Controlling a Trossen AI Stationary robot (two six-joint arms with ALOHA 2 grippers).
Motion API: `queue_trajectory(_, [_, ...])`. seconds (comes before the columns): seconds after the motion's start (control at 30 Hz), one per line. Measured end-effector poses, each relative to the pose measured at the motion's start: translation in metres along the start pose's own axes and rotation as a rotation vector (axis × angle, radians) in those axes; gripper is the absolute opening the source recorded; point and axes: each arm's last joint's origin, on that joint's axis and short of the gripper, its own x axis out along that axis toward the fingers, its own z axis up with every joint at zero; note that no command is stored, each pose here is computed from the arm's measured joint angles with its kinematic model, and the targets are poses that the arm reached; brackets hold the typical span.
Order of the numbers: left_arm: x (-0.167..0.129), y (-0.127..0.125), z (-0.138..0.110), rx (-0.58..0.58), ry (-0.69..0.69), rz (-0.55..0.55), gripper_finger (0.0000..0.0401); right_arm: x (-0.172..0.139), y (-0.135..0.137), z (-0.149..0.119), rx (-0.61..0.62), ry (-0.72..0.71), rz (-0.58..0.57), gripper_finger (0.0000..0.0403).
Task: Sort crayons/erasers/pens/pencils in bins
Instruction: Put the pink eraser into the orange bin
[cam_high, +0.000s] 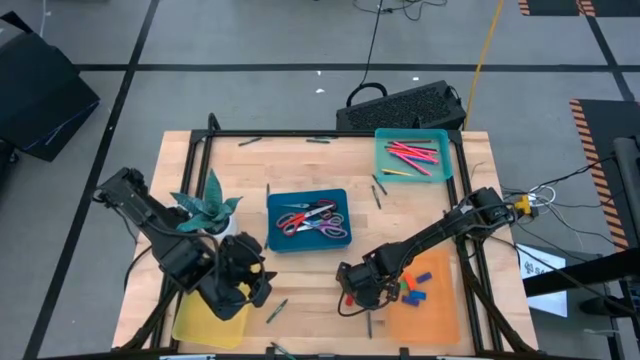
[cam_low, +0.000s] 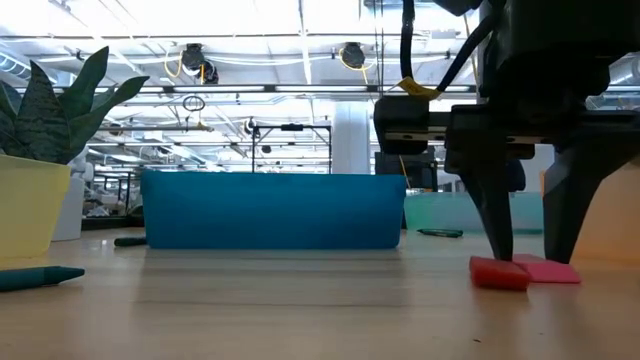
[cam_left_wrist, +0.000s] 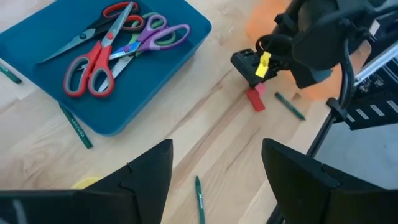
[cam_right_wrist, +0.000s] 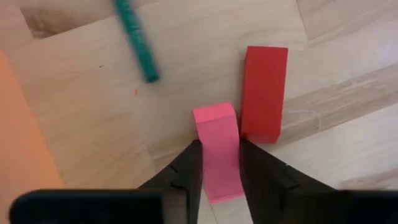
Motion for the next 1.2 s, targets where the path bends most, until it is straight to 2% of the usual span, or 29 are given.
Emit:
queue_trajectory(0.13, [0.001, 0.001, 0.002, -0.006, -0.006, 0.005, 0.0248, 0.0, 0.0, 0.0, 0.004, 0.004, 0.003, 0.0076])
queue_trajectory(0.43, [0.002, 0.001, 0.002, -0.018, -0.007, 0.006, 0.0248, -0.01, 0.007, 0.004, 0.009, -0.002, -0.007, 0.0081])
queue_trajectory(0.67, [0.001, 0.001, 0.003, -0.017, -0.041, 0.012, 0.0248, -0.055, 0.019, 0.018, 0.007, -0.062, -0.119, 0.0081])
queue_trajectory(0.83, [0.001, 0.001, 0.004, -0.016, -0.073, 0.018, 0.0248, -0.108, 0.047, 0.023, 0.059, -0.093, -0.176, 0.0081])
queue_trajectory(0.97, [0.003, 0.002, 0.007, -0.015, -0.086, 0.024, 0.0248, -0.138, 0.076, 0.015, 0.147, -0.053, -0.117, 0.0082])
queue_trajectory(1.07, [0.005, 0.003, 0.011, -0.013, -0.093, 0.035, 0.0248, -0.145, 0.094, 0.007, 0.225, 0.005, -0.066, 0.0082])
queue_trajectory(1.2, [0.009, 0.005, 0.019, -0.018, -0.104, 0.053, 0.0248, -0.126, 0.112, -0.009, 0.323, 0.064, -0.024, 0.0082])
